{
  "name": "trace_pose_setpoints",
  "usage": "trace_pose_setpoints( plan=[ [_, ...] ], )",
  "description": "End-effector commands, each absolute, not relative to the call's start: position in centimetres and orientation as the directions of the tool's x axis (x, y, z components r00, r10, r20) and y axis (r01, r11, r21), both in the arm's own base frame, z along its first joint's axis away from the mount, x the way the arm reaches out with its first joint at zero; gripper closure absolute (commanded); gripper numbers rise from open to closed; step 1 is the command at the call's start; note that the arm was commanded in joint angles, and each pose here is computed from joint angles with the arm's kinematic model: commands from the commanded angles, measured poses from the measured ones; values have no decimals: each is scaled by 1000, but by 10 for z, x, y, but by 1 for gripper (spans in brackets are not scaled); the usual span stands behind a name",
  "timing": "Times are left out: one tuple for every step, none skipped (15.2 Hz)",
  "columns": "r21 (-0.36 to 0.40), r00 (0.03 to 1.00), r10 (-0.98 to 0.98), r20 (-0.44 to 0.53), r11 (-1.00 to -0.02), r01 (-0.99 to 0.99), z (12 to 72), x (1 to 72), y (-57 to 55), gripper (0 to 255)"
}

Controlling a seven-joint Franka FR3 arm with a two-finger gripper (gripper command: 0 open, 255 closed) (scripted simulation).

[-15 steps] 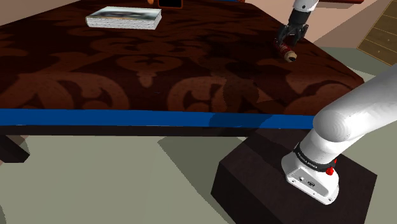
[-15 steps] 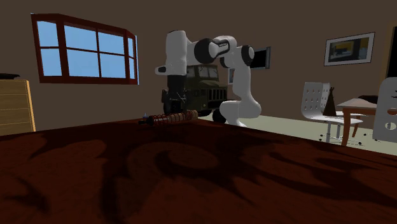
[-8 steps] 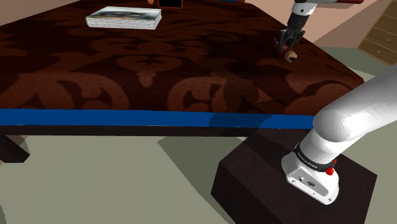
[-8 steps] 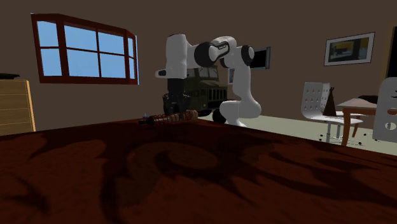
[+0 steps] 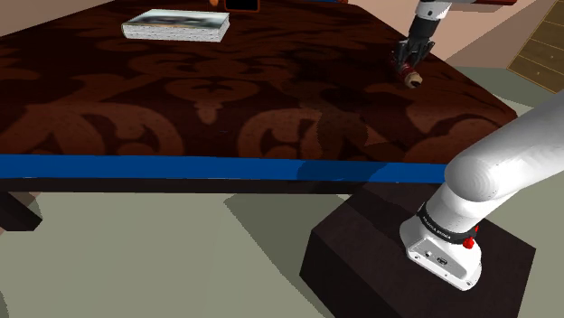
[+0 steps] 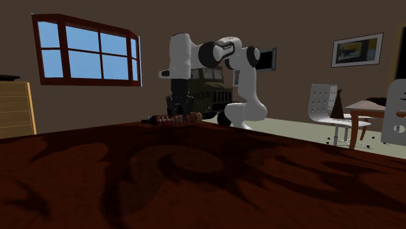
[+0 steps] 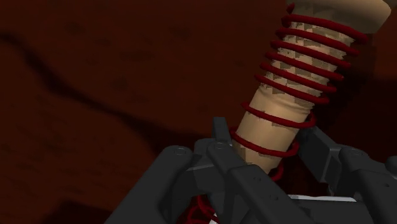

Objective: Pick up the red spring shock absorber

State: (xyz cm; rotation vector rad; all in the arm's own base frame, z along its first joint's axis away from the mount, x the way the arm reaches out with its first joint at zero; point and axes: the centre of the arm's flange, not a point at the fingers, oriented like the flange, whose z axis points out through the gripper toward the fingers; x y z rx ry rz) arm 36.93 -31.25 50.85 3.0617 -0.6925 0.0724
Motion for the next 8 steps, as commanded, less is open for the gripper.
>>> trace_pose_setpoints(
  plan=[
    [-8, 902, -430, 45, -903, -430, 518, 370, -312, 255],
    [-8, 902, -430, 45, -903, -430, 523, 370, -312, 255],
    [-8, 902, -430, 45, -903, -430, 529, 370, -312, 255],
    [-8, 902, -430, 45, -903, -430, 534, 370, -312, 255],
    [-8, 902, -430, 45, -903, -430, 539, 370, -312, 255],
    [-8, 902, -430, 45, -903, -430, 545, 370, -312, 255],
    [-8, 902, -430, 45, -903, -430, 550, 370, -312, 255],
    [-8, 902, -430, 45, -903, -430, 555, 370, -312, 255]
  ],
)
